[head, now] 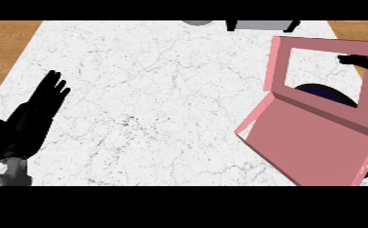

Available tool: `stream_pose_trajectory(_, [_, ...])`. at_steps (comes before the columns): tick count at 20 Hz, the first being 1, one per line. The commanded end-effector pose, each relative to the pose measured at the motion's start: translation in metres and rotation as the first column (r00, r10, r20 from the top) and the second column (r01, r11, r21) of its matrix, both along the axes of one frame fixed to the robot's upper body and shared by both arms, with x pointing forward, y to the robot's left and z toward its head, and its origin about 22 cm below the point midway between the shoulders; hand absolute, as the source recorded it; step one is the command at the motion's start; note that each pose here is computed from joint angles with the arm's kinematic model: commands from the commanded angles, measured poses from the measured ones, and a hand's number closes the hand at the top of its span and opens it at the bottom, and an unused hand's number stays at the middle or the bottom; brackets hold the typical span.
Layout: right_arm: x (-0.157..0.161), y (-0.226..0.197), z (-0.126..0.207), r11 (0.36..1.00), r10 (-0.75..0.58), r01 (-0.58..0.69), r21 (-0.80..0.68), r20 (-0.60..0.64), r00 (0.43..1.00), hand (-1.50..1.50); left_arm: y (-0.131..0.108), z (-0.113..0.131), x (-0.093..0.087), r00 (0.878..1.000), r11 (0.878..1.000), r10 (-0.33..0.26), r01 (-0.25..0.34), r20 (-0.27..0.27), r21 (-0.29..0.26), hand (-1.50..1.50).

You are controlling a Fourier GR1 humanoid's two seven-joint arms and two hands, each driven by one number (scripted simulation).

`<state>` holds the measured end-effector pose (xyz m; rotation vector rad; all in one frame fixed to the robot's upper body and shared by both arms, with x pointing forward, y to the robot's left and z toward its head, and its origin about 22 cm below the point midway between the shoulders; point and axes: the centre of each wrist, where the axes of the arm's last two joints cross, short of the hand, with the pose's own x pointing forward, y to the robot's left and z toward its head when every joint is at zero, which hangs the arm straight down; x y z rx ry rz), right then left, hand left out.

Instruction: Pick the eggplant from the plate and place it in the cardboard box

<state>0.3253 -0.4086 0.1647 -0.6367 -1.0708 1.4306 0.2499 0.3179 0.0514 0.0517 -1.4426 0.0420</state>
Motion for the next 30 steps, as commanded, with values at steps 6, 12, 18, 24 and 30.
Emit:
stream_pose_trajectory(6, [-0.002, 0.041, -0.061, 0.997, 0.059, -0.064, -0.033, -0.125, 0.990, -1.50, -0.022, 0.002, -0.003, 1.000, 1.000, -0.024, 0.024, 0.006, -0.008, 0.00])
stream_pose_trajectory(12, [0.003, 0.036, -0.055, 0.994, 0.045, -0.059, -0.093, -0.145, 0.988, -1.50, -0.014, -0.004, 0.009, 1.000, 1.000, -0.014, 0.014, 0.011, -0.014, 0.00])
stream_pose_trajectory(18, [0.001, 0.039, -0.062, 0.995, 0.041, -0.055, -0.086, -0.154, 0.987, -1.50, -0.005, 0.005, 0.007, 1.000, 1.000, -0.015, 0.015, 0.008, -0.011, 0.00])
stream_pose_trajectory(24, [-0.009, 0.035, -0.086, 0.991, 0.038, -0.063, -0.117, -0.200, 0.979, -1.50, 0.001, -0.005, -0.004, 1.000, 1.000, -0.009, 0.009, -0.009, 0.003, 0.00])
stream_pose_trajectory(30, [-0.008, 0.025, -0.086, 0.992, 0.028, -0.052, -0.112, -0.199, 0.980, -1.50, -0.011, 0.001, 0.003, 1.000, 1.000, -0.021, 0.021, 0.008, -0.017, 0.00])
